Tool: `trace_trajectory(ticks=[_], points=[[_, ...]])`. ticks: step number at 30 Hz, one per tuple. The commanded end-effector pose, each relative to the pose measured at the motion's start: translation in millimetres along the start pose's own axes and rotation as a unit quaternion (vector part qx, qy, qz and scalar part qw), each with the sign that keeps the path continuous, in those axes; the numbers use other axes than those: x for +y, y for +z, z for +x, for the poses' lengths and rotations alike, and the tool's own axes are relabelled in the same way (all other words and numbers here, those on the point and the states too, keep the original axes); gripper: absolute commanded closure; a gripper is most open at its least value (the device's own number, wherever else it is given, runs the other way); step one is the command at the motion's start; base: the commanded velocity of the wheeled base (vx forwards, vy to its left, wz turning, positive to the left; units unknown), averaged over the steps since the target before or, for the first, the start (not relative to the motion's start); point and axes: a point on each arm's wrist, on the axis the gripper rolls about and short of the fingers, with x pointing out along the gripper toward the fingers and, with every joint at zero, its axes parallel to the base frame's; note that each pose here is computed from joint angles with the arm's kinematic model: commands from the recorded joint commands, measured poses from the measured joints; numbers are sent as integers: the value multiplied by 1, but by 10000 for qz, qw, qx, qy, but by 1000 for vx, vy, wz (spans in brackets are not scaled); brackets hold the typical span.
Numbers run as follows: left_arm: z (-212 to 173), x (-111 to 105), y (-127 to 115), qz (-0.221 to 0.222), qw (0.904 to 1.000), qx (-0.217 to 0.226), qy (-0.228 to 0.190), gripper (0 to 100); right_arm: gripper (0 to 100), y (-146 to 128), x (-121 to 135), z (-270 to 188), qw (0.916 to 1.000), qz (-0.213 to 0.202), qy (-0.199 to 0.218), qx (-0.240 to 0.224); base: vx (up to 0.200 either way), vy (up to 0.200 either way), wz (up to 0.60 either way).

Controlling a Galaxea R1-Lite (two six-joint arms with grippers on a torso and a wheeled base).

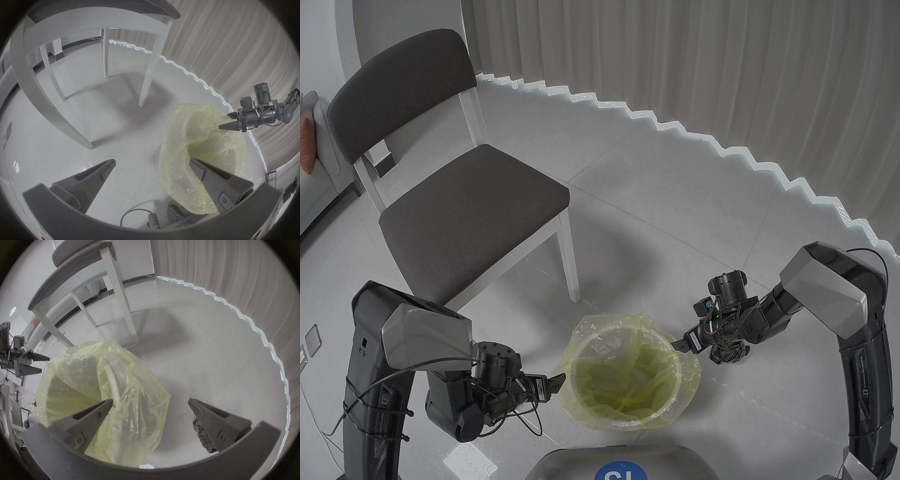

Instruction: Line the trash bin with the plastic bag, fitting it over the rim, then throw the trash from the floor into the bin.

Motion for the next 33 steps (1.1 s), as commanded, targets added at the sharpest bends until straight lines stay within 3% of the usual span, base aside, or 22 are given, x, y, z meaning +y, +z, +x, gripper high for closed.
trace_trajectory(ticks=[1, 8, 26, 33], points=[[4, -1, 0, 4, 10000, -8, -10, 0, 0, -1, 5, 7, 9999, -91, 47, 22, 0, 0, 0], [12, 1, 0, -7, 10000, -33, 16, 0, 0, 4, 20, 9, 9995, -304, 38, -27, 0, 0, 0], [28, 25, 10, -150, 9994, -84, 298, 0, 0, 6, 14, 0, 9995, -299, -34, -54, 0, 0, 0], [37, 25, 20, -5, 9990, 244, 365, 0, 0, 6, 15, 0, 9995, -297, -27, -47, 0, 0, 0]])
